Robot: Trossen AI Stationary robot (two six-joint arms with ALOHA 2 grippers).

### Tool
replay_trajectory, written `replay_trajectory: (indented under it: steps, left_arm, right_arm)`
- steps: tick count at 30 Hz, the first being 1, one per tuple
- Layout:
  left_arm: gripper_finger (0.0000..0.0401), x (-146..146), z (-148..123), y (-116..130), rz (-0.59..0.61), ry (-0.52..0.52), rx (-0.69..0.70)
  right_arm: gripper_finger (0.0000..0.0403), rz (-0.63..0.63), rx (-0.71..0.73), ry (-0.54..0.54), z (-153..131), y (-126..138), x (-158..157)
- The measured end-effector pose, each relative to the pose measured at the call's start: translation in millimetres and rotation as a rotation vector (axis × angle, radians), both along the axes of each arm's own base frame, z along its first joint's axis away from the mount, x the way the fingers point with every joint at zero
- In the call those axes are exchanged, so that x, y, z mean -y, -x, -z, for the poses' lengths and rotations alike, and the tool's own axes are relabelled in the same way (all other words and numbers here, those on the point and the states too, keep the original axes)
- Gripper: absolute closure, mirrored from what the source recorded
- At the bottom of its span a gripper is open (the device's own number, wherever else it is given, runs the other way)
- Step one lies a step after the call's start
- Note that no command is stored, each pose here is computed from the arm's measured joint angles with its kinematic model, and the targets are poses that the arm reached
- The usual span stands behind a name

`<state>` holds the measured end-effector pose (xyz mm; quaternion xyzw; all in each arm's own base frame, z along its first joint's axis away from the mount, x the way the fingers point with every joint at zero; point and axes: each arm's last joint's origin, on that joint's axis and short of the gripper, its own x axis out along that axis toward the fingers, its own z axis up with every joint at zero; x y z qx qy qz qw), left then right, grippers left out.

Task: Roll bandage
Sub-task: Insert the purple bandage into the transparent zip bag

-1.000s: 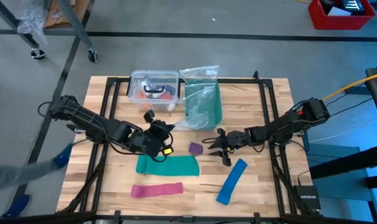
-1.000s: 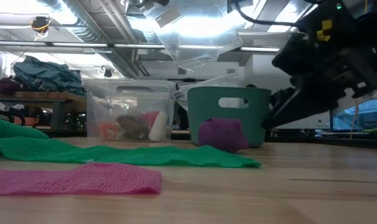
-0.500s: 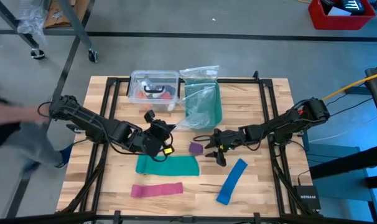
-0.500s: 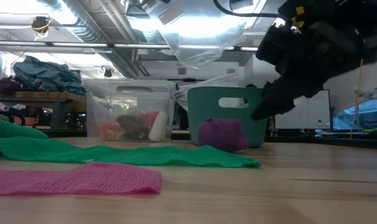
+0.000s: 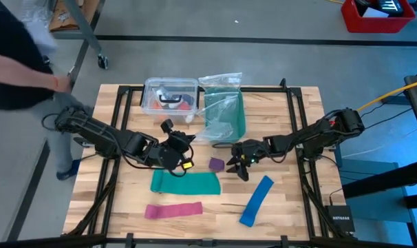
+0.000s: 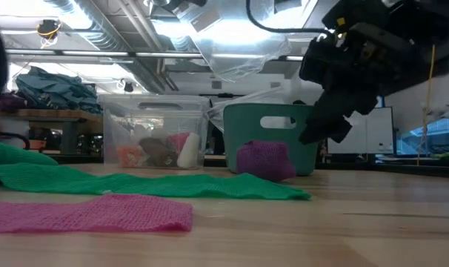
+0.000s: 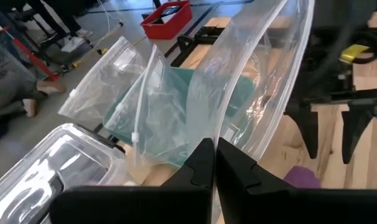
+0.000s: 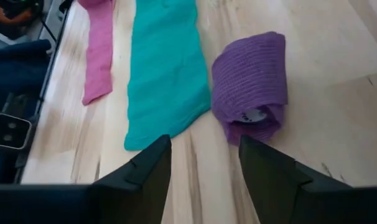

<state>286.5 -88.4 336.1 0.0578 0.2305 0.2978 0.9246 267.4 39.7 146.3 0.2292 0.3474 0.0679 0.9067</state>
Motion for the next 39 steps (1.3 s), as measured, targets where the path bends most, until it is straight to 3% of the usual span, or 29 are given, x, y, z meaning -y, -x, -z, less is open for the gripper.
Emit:
replay_trajectory:
  steps: [13, 23, 39]
  left_arm:
    - [0.0401, -0.1, -0.1, 0.1, -0.005, 0.009, 0.007]
    - [0.0401, -5.7, -1.1, -0.6, 0.020, -0.071, -0.056]
    - [0.0401, -24.9, -1.4, -5.3, -0.036, -0.088, -0.073]
  right_arm:
    - [0.0215, -0.068, 0.054, -0.081, -5.3, -3.6, 4.4]
    - [0.0215, 0.060, -0.051, -0.053, 2.5, 0.8, 7.9]
    - [0.0215, 0.079, -0.055, -0.083, 13.5, -5.7, 7.0]
